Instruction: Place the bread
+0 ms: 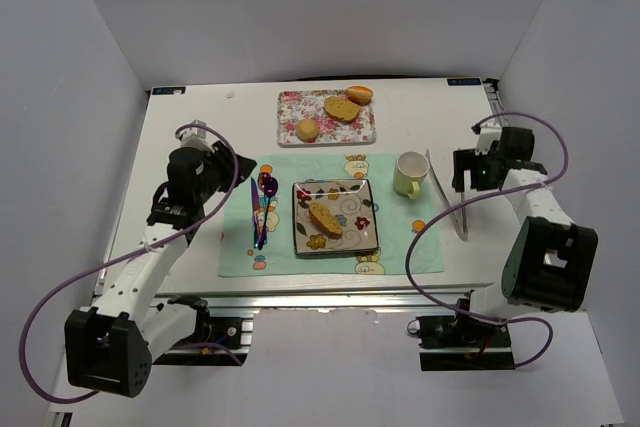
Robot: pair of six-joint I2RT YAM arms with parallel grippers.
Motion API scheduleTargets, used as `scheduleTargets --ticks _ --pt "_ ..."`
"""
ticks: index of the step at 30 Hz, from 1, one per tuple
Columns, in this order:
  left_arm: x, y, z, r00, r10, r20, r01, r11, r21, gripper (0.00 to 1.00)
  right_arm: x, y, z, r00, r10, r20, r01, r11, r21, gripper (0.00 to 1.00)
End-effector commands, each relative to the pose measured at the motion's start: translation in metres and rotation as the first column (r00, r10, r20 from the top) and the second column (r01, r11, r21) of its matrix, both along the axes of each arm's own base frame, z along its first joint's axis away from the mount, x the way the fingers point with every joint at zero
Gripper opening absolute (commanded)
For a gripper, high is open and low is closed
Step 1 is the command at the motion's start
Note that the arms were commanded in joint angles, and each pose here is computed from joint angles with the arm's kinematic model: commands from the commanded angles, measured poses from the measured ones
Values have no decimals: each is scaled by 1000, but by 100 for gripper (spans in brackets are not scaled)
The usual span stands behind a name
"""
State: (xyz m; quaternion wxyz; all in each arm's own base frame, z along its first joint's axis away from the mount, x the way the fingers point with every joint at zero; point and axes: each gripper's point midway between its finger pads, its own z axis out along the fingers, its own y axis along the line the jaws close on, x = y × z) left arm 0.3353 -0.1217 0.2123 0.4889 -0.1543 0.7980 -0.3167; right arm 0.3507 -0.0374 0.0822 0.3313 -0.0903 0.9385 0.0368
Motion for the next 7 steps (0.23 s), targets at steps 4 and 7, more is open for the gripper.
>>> scheduleTargets --ticks 4,7 --pt "-9 -5 8 1000 -31 -2 31 999 18 67 52 1 165 906 55 421 -14 995 -101 90" --pt "-10 -3 10 1000 -27 0 27 999 28 68 53 52 217 811 217 543 -173 976 -131 90"
